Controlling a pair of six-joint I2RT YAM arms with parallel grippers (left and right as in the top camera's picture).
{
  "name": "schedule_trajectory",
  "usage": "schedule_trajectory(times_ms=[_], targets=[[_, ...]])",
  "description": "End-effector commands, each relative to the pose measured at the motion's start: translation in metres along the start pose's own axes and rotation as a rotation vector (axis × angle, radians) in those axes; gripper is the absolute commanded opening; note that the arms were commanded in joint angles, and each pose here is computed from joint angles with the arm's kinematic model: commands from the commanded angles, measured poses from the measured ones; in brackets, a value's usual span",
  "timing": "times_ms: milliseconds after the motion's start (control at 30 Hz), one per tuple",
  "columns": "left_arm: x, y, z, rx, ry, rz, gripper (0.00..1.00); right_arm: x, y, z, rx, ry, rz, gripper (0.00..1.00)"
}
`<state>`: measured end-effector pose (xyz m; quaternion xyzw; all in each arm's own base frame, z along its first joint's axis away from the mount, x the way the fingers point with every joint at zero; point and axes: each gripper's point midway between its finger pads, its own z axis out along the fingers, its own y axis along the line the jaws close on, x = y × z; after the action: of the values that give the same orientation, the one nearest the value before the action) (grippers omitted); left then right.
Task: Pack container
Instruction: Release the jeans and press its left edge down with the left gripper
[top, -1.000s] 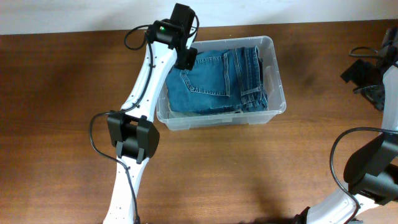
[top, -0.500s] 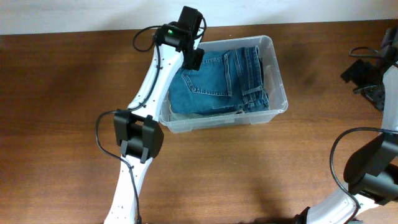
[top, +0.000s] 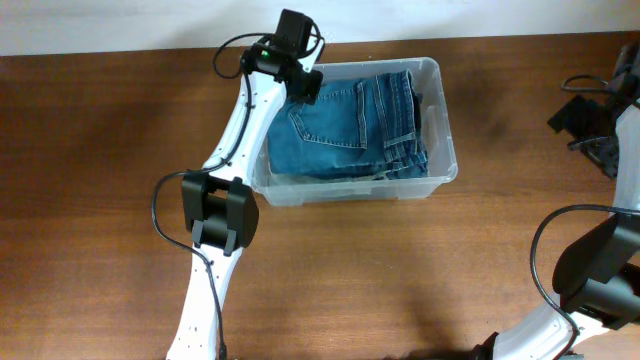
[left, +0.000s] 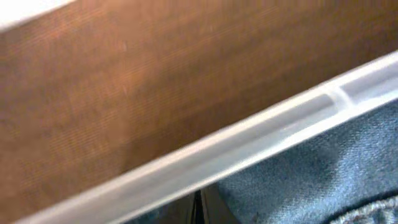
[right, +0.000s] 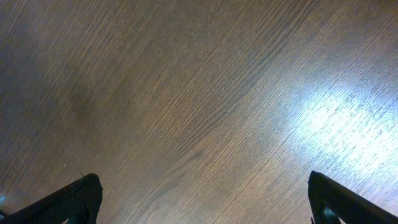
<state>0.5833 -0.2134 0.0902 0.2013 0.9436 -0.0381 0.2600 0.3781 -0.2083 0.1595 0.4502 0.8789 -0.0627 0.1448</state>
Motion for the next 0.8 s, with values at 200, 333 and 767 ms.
schedule_trajectory(times_ms=[200,333,767], targets=[[-0.007,0.022,0.011,-0.037,-0.040,0.051,0.06,0.000,-0.002,0.001,0.012,-0.003,0.011,0.98],[-0.017,0.018,-0.017,-0.036,-0.061,0.055,0.07,0.000,-0.002,0.001,0.012,-0.003,0.011,0.98],[-0.024,-0.009,-0.170,0.115,-0.111,0.017,0.06,0.000,-0.002,0.001,0.012,-0.003,0.011,0.98]])
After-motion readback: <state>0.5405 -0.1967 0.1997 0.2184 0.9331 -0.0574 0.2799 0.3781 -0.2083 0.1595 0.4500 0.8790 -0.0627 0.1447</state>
